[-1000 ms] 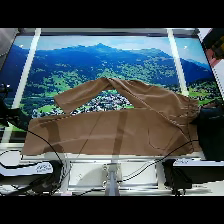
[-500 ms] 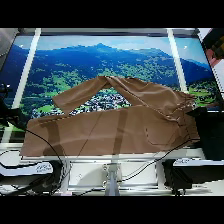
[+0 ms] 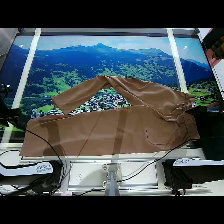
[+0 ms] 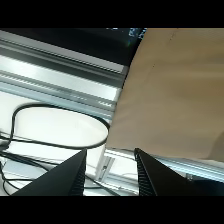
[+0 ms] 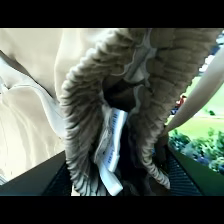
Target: Fold the clothes and pants, and hang the long-sleeved shirts on hangers.
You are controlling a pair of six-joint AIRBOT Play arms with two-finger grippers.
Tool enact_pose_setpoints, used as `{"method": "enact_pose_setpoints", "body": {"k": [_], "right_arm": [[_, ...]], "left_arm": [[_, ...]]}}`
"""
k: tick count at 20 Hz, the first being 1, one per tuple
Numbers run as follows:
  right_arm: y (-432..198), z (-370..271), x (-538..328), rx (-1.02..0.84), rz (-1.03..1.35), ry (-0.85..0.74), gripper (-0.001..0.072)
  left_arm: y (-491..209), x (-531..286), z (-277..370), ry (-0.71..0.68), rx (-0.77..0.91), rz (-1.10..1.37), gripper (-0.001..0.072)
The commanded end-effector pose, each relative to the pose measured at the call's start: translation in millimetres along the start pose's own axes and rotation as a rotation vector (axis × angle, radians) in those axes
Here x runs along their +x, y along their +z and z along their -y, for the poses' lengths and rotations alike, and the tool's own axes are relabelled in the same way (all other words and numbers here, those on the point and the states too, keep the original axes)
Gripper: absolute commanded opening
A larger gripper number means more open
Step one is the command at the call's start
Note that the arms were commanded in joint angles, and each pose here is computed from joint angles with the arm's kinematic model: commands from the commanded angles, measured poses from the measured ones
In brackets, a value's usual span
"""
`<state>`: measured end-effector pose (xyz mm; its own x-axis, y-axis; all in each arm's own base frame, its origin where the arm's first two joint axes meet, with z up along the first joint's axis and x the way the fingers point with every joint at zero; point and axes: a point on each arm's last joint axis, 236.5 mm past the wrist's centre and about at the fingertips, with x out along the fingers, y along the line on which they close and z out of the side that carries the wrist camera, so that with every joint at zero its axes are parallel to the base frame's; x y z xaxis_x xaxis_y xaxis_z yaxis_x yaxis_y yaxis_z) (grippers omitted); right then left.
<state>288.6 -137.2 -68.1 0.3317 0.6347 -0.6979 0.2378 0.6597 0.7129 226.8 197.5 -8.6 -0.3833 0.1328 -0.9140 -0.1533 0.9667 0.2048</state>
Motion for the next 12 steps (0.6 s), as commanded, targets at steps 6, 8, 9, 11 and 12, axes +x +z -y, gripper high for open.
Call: {"method": "enact_pose_setpoints", "body": {"k": [6, 8, 9, 11, 12], "right_arm": [[18.7, 59.1, -8.6, 0.160, 0.065, -0.292, 0.0667], [12.3, 67.2, -4.1, 0.135, 0.008, -0.376, 0.0656], [14.6, 58.5, 2.9, 0.119, -0.001, -0.360, 0.0628], [21.7, 39.0, 18.6, 0.080, -0.011, -0.327, 0.0506], [22.3, 32.3, 25.6, 0.037, -0.031, -0.326, 0.0506]], "left_arm": [[0.4, -0.3, 0.4, 0.001, 0.002, 0.001, 0.0337], [1.3, -1.1, 2.1, 0.004, 0.009, 0.002, 0.0336], [2.2, -1.7, 3.6, 0.006, 0.014, 0.004, 0.0337], [4.7, -3.2, 7.7, 0.012, 0.029, 0.009, 0.0337], [6.6, -4.2, 9.8, 0.016, 0.038, 0.014, 0.0336]]}}
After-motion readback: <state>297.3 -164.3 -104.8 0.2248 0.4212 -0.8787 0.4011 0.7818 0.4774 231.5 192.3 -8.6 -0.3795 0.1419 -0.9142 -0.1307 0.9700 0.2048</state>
